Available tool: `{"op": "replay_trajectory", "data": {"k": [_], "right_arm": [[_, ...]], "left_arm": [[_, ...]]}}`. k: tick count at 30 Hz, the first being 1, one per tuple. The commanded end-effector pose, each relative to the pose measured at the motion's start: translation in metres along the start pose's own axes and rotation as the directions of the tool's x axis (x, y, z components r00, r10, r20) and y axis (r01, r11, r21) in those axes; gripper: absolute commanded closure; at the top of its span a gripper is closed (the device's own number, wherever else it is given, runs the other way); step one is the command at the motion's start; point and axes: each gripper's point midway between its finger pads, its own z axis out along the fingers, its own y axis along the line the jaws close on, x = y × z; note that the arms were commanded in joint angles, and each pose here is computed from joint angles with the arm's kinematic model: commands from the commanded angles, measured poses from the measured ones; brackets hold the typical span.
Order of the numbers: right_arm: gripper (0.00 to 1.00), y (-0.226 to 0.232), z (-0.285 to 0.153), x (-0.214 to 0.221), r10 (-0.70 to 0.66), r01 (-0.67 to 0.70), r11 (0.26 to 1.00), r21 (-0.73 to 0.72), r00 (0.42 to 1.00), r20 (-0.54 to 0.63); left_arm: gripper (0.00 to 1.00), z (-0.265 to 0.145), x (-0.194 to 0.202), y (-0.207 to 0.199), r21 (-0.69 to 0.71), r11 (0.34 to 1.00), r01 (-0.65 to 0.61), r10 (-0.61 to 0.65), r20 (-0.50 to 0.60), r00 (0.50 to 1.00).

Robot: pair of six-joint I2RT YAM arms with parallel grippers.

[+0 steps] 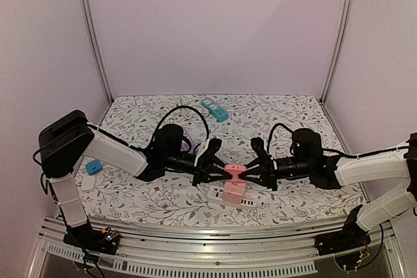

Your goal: Insert the plug

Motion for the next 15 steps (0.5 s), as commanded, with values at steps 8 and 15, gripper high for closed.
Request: {"op": "replay_trajectory", "data": {"k": [8, 15], "right_arm": [[0.94, -0.005, 0.003, 0.006, 0.066, -0.066, 0.998, 0.026, 0.998, -0.010], [0.95, -0.004, 0.002, 0.006, 0.068, -0.068, 0.997, 0.026, 0.998, -0.013]], "left_arm": [[1.00, 0.010, -0.015, 0.007, -0.002, 0.998, -0.067, 0.067, 0.050, 0.997], [1.00, 0.015, -0.015, 0.006, 0.004, 0.999, -0.048, 0.048, 0.053, 0.997]]}}
